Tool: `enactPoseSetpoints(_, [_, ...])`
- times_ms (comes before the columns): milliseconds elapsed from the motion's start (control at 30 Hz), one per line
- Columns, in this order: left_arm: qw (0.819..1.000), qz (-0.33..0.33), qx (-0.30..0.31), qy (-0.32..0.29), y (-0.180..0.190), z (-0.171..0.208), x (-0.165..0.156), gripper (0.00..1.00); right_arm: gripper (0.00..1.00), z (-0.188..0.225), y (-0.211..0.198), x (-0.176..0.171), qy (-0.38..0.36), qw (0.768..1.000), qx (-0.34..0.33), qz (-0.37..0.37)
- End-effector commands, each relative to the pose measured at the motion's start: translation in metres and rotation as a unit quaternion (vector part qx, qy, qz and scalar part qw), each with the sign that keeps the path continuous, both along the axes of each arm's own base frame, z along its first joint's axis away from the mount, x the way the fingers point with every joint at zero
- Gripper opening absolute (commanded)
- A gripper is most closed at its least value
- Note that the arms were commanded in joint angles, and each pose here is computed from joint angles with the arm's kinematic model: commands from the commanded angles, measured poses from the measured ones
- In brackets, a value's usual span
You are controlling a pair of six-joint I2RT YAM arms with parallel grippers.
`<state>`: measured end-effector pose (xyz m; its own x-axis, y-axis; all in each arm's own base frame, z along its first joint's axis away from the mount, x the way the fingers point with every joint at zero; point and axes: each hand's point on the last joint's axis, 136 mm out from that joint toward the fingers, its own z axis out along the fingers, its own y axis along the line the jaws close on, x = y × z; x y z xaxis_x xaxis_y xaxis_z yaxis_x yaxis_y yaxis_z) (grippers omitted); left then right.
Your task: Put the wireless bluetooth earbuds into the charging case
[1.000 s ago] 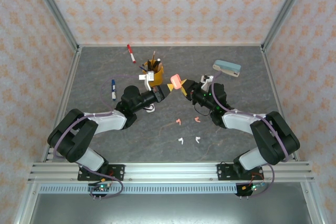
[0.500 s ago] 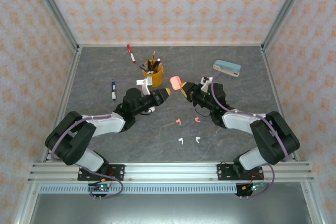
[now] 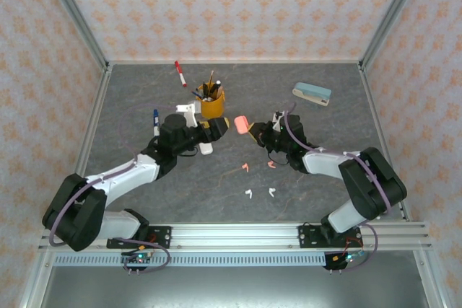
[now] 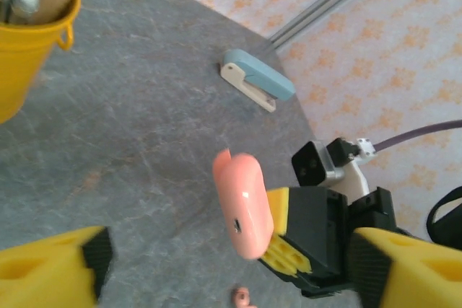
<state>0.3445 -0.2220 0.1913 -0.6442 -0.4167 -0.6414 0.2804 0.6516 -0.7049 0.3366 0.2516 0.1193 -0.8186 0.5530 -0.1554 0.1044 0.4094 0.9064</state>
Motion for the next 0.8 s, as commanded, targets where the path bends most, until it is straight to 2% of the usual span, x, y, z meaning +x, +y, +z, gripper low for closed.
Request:
enactPoseSetpoints(0, [0.998, -0.035, 0.046, 0.019, 0.005, 0.003, -0.002, 1.0, 0.11, 0.008, -0.002, -0.004, -0.033, 0.996, -0.064, 0.044])
enactPoseSetpoints(200, [0.983, -0.147, 0.102, 0.03, -0.007, 0.016, -0.01, 1.0, 0.09, 0.008, -0.003, -0.013, -0.062, 0.982, -0.142, 0.11])
enactPoseSetpoints(333, [0.972, -0.212, 0.085, 0.048, -0.021, 0.015, -0.015, 1.0, 0.07, 0.007, 0.0, -0.018, -0.08, 0.966, -0.184, 0.166])
enactPoseSetpoints(433, [0.966, -0.234, 0.094, 0.059, -0.024, 0.004, -0.018, 0.99, 0.06, 0.003, -0.001, -0.023, -0.085, 0.952, -0.211, 0.203])
enactPoseSetpoints(600, [0.959, -0.262, 0.091, 0.065, -0.028, -0.004, -0.022, 0.96, 0.05, -0.003, 0.005, -0.03, -0.087, 0.94, -0.216, 0.248])
enactPoseSetpoints(767, [0.95, -0.29, 0.09, 0.077, -0.034, -0.012, -0.024, 0.89, 0.02, -0.002, 0.013, -0.036, -0.09, 0.934, -0.2, 0.282])
